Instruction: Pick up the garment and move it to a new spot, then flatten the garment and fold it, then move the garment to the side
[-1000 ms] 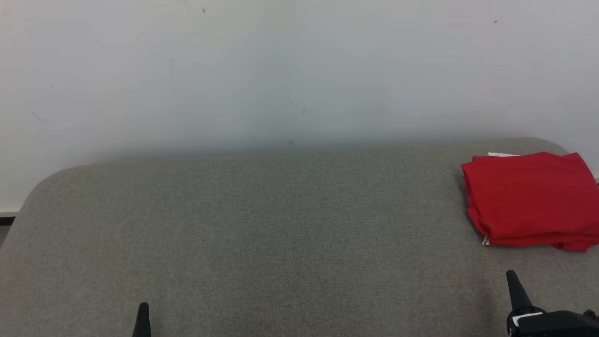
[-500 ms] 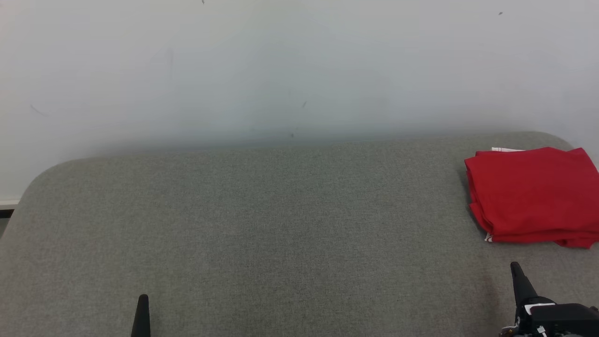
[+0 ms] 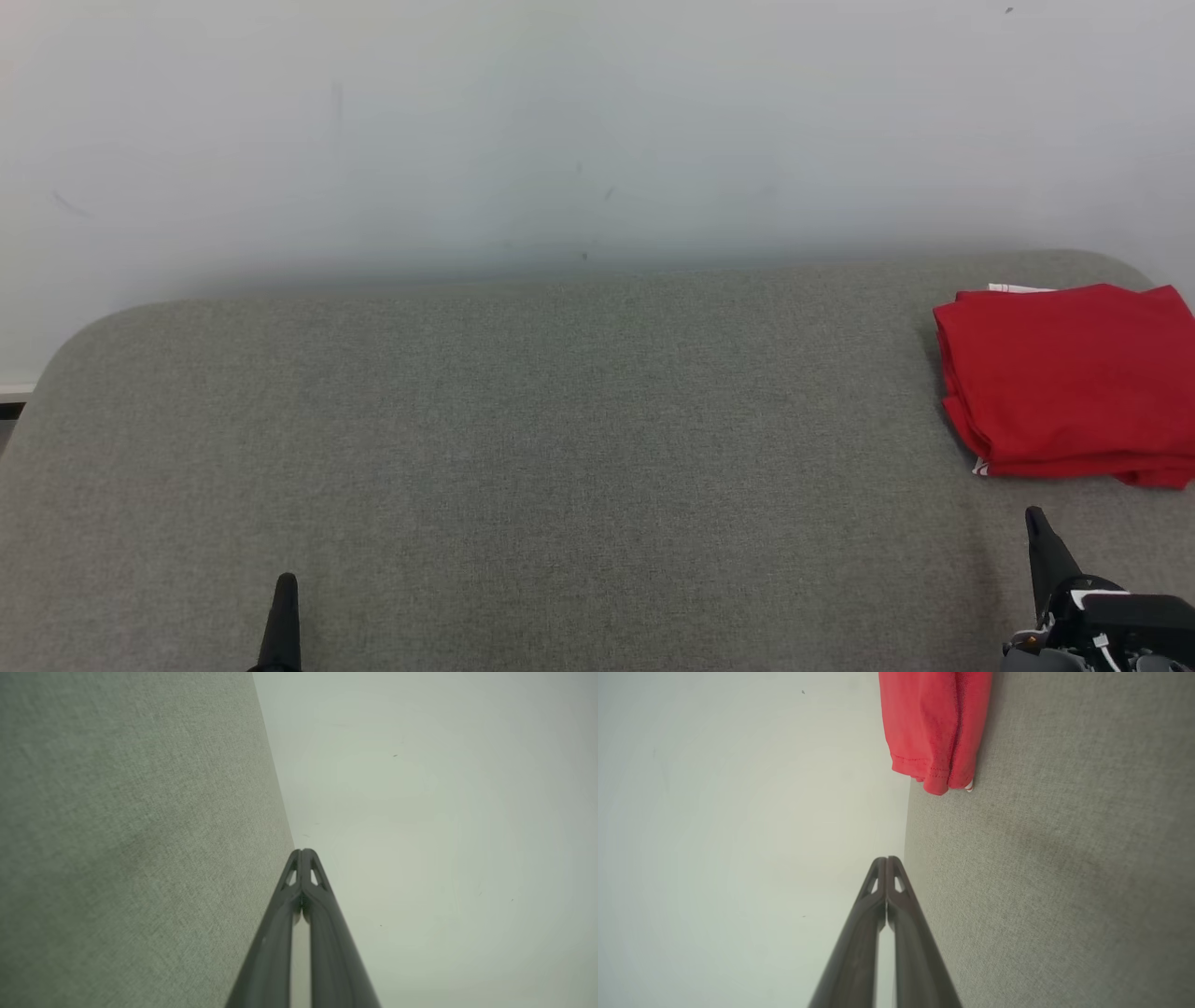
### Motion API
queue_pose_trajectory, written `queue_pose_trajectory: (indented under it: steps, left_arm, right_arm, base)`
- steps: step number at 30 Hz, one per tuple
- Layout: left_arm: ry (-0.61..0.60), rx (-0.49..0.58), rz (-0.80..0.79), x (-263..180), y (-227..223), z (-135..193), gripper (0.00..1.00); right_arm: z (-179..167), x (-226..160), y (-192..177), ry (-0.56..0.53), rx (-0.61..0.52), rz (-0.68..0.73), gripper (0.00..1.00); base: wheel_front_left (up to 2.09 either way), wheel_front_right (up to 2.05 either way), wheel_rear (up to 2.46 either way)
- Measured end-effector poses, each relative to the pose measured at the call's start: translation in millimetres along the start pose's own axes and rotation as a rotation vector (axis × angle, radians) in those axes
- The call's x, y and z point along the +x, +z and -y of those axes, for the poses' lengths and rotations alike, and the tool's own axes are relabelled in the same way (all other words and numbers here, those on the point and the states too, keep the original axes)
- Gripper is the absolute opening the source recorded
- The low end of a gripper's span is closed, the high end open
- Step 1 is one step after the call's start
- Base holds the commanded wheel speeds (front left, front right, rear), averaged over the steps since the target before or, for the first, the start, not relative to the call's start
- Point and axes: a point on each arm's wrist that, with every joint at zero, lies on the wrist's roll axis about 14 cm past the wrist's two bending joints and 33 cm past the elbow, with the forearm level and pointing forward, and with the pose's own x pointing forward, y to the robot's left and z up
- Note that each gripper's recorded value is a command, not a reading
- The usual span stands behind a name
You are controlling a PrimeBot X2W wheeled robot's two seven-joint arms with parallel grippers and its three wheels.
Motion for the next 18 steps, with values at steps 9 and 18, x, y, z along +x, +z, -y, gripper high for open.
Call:
queue_pose_trajectory:
  steps: [9, 18]
  left_arm:
    - [0.005, -0.072, -0.006, 5, -2, -1, 0.0]
    - [0.017, -0.146, -0.012, 11, -3, -4, 0.0]
  right_arm:
    - [-1, 6, 3, 0.007, 0.078, 0.004, 0.0]
    - [-2, 12, 6, 0.016, 0.157, 0.007, 0.0]
  base:
    - [0.0, 0.0, 0.0]
    - [0.0, 0.0, 0.0]
